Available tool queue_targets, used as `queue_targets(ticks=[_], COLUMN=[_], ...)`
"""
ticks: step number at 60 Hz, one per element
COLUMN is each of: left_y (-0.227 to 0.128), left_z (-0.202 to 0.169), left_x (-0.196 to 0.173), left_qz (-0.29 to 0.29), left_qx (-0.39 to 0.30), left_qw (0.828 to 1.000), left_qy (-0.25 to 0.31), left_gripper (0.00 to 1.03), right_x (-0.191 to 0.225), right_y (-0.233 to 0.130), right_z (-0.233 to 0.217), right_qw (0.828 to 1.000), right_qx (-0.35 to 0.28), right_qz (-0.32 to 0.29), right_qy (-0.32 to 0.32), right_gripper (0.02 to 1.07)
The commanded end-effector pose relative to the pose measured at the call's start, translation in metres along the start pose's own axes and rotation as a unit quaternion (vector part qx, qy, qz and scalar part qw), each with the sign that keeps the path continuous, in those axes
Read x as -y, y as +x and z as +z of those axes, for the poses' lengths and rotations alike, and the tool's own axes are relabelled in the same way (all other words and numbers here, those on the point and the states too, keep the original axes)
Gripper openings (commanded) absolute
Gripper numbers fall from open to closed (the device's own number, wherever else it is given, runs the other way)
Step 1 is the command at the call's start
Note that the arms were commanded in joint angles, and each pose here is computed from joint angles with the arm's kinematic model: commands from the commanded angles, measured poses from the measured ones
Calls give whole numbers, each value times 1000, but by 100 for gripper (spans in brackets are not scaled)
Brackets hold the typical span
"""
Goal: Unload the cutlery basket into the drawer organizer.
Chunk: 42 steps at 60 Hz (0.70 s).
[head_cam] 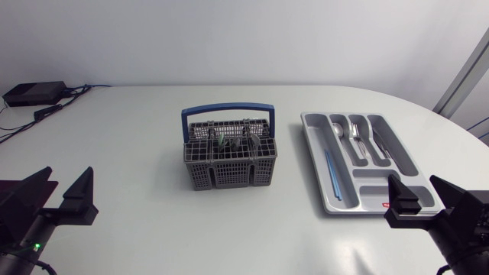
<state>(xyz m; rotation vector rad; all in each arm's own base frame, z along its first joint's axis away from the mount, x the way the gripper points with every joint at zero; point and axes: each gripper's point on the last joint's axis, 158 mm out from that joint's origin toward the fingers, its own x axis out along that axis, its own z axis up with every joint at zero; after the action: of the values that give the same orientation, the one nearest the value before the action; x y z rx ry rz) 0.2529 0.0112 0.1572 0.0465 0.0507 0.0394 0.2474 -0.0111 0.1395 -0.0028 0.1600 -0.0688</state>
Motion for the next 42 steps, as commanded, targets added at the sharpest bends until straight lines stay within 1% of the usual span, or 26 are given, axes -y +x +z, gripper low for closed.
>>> queue_targets(ticks=[1,26,32,37,41,42], left_y=[1,0,0,-2,-6,-8], left_z=[-6,-5,-2,15,35,45], left_x=[2,6,6,5,4,3], left_qz=[-3,-11,-11,-9,-10,-9], left_qx=[-5,-3,3,21,42,51], left_qw=[1000,1000,1000,1000,999,999], left_qy=[-8,-6,-1,0,3,3], left_gripper=[98,98,98,98,97,97], right_x=[-2,-4,-4,-3,-5,-7], right_y=[1,1,1,-4,-8,-8], right_z=[-7,-7,0,23,41,47], right_qw=[1000,1000,1000,999,999,999], right_qx=[-8,-6,6,34,47,46], right_qz=[4,7,8,7,12,16], right_qy=[10,9,9,12,13,13], right_gripper=[103,103,103,103,103,103])
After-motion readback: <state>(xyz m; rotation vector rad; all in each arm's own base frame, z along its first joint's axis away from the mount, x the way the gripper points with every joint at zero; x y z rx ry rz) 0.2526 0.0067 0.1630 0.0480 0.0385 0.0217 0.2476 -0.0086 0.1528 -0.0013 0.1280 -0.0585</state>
